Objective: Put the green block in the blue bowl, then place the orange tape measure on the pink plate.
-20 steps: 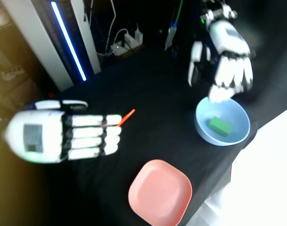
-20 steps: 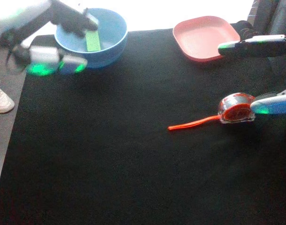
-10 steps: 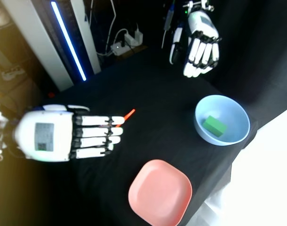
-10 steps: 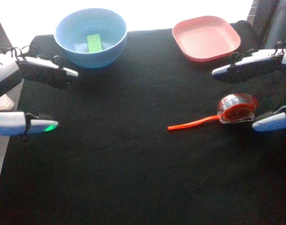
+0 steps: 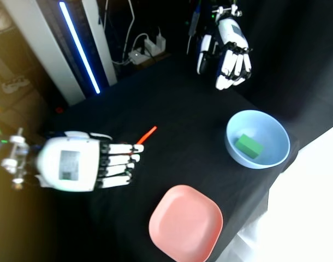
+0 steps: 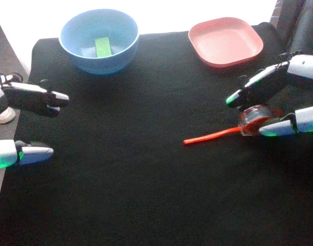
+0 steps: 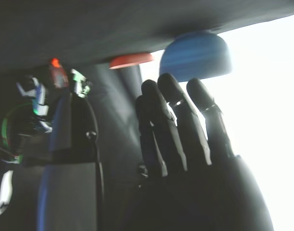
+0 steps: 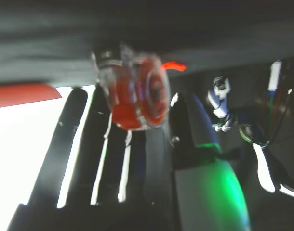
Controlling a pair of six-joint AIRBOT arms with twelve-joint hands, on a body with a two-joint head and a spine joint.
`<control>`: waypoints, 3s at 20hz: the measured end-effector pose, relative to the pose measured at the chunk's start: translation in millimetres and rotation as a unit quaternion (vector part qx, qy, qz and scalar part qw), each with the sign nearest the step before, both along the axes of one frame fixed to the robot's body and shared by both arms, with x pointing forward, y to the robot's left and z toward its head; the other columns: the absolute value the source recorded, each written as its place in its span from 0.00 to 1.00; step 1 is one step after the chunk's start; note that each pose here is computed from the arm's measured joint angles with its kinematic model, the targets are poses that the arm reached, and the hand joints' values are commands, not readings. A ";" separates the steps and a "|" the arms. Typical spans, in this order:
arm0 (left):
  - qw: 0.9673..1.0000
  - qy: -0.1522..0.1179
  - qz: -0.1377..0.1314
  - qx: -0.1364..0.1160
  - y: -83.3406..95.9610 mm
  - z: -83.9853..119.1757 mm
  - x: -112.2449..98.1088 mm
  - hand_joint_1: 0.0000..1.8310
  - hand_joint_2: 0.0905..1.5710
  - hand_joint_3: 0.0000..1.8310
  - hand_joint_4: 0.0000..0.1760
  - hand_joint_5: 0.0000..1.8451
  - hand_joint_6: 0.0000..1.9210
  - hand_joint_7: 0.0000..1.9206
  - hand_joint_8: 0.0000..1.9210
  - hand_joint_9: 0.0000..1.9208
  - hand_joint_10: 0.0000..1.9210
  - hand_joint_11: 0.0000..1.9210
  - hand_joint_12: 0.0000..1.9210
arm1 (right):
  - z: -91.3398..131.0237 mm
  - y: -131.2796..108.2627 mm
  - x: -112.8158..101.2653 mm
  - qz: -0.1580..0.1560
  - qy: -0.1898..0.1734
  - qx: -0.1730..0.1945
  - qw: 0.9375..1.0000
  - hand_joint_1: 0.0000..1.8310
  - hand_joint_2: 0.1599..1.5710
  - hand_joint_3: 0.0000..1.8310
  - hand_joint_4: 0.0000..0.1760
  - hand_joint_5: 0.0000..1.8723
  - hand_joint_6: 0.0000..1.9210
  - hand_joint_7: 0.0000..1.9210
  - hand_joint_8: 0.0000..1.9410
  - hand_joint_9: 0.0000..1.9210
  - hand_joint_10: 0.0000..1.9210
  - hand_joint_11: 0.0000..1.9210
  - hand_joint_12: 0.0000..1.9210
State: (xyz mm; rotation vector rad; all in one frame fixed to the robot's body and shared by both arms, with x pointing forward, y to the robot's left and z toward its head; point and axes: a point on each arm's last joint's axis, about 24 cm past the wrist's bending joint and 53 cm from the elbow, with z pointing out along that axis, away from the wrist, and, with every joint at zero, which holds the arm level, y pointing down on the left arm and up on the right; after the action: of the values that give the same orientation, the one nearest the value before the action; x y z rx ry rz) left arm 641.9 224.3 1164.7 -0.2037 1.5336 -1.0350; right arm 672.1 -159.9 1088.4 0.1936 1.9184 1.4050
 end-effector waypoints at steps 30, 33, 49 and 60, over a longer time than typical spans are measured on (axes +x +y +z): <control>1.000 0.017 0.014 -0.018 12.9 -11.7 -10.1 0.53 0.62 0.00 0.00 0.39 0.00 0.42 0.00 0.24 0.46 0.11 0.72 | 78.3 21.7 136.5 -0.122 -0.108 -0.008 0.987 0.76 0.62 0.00 0.00 0.52 0.49 0.74 0.00 0.60 0.49 0.56 0.49; 1.000 0.015 0.010 -0.018 10.8 -10.5 -9.9 0.53 0.63 0.00 0.00 0.38 0.00 0.42 0.01 0.25 0.44 0.09 0.72 | 59.2 9.2 158.4 -0.160 -0.089 -0.049 0.982 0.77 0.61 0.00 0.00 0.55 0.44 0.74 0.00 0.58 0.51 0.35 0.67; 0.999 0.007 0.000 -0.032 4.4 -6.5 -12.4 0.54 0.64 0.00 0.00 0.39 0.00 0.41 0.01 0.24 0.42 0.09 0.71 | 105.0 27.9 119.9 -0.106 -0.085 0.078 0.988 0.37 0.46 0.00 1.00 0.00 0.00 0.02 0.00 0.00 0.00 0.00 0.01; 0.990 -0.119 0.013 -0.070 28.6 64.7 -59.4 0.26 0.78 0.00 0.00 0.15 0.00 0.19 0.00 0.22 0.02 0.02 0.63 | 133.3 -85.5 -5.9 -0.133 -0.133 0.248 0.950 0.37 0.45 0.00 1.00 0.03 0.01 0.06 0.01 0.01 0.00 0.00 0.00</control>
State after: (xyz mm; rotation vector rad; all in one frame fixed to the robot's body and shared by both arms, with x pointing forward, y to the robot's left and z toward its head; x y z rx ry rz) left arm 582.5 252.9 1229.4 -0.1901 1.2417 -1.1057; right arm 666.2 -245.4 1221.7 0.4577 1.2440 1.6077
